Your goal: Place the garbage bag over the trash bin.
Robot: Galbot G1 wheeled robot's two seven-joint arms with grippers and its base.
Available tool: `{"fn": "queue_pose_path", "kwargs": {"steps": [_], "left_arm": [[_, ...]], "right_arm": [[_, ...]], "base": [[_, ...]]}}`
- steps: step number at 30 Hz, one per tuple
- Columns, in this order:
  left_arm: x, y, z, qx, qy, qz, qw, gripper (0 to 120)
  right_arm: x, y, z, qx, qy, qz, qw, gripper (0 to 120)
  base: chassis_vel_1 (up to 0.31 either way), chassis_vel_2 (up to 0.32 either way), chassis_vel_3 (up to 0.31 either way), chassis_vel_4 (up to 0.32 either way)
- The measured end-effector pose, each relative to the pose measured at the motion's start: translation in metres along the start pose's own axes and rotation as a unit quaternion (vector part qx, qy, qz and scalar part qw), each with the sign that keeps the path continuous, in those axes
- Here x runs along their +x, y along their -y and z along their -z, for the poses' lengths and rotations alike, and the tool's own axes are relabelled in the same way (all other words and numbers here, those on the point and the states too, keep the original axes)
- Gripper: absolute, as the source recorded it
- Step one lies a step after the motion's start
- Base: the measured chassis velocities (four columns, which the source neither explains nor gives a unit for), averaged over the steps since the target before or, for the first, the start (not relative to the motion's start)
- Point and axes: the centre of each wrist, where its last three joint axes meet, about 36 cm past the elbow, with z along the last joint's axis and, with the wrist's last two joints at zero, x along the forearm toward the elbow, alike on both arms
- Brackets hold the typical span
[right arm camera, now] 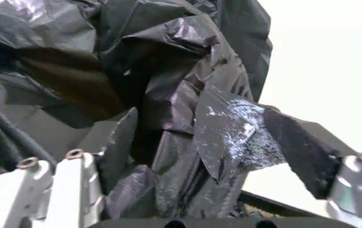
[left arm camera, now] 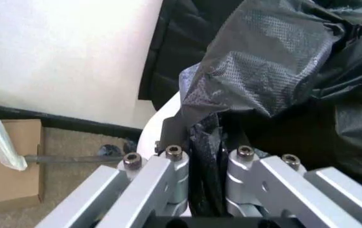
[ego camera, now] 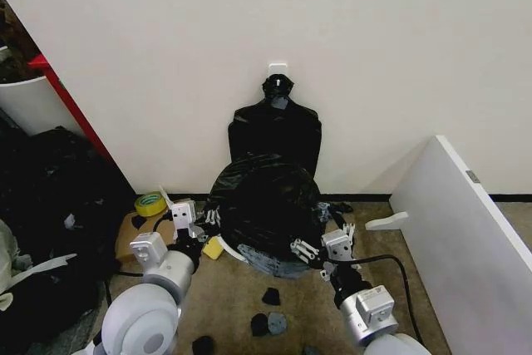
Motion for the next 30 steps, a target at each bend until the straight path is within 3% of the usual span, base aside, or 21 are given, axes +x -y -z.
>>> {"fn": "queue_pose_path", "kwargs": {"steps": [4,6,10,14,16,21,30], "left_arm": [[0.0,0.0,0.0,0.002,-0.001,-0.002,1.0,5],[0.0,0.001,0.0,0.005,-0.002,-0.003,1.0,5],[0.0,0.001,0.0,0.006,-0.003,-0.004,1.0,5],[0.001,0.001,0.001,0.01,-0.004,-0.005,0.9999,5],[0.001,0.001,0.001,0.01,-0.004,-0.006,0.9999,5],[0.001,0.001,0.001,0.01,-0.003,-0.006,0.9999,5],[-0.001,-0.002,0.001,0.011,-0.005,-0.001,0.9999,5]], "right_arm": [[-0.001,0.003,-0.001,0.006,0.003,-0.006,1.0,64],[-0.002,0.006,-0.003,0.012,0.002,-0.009,1.0,51],[-0.003,0.007,-0.004,0.016,0.0,-0.013,1.0,43],[-0.003,0.009,-0.005,0.02,-0.004,-0.019,1.0,23],[-0.003,0.009,-0.005,0.021,-0.004,-0.019,1.0,21],[-0.002,0.011,-0.006,0.022,-0.008,-0.024,0.999,0],[0.002,0.016,-0.002,-0.003,0.008,-0.024,1.0,0]], "base": [[0.0,0.0,0.0,0.0],[0.0,0.0,0.0,0.0],[0.0,0.0,0.0,0.0],[0.0,0.0,0.0,0.0],[0.0,0.0,0.0,0.0],[0.0,0.0,0.0,0.0],[0.0,0.0,0.0,0.0]]}}
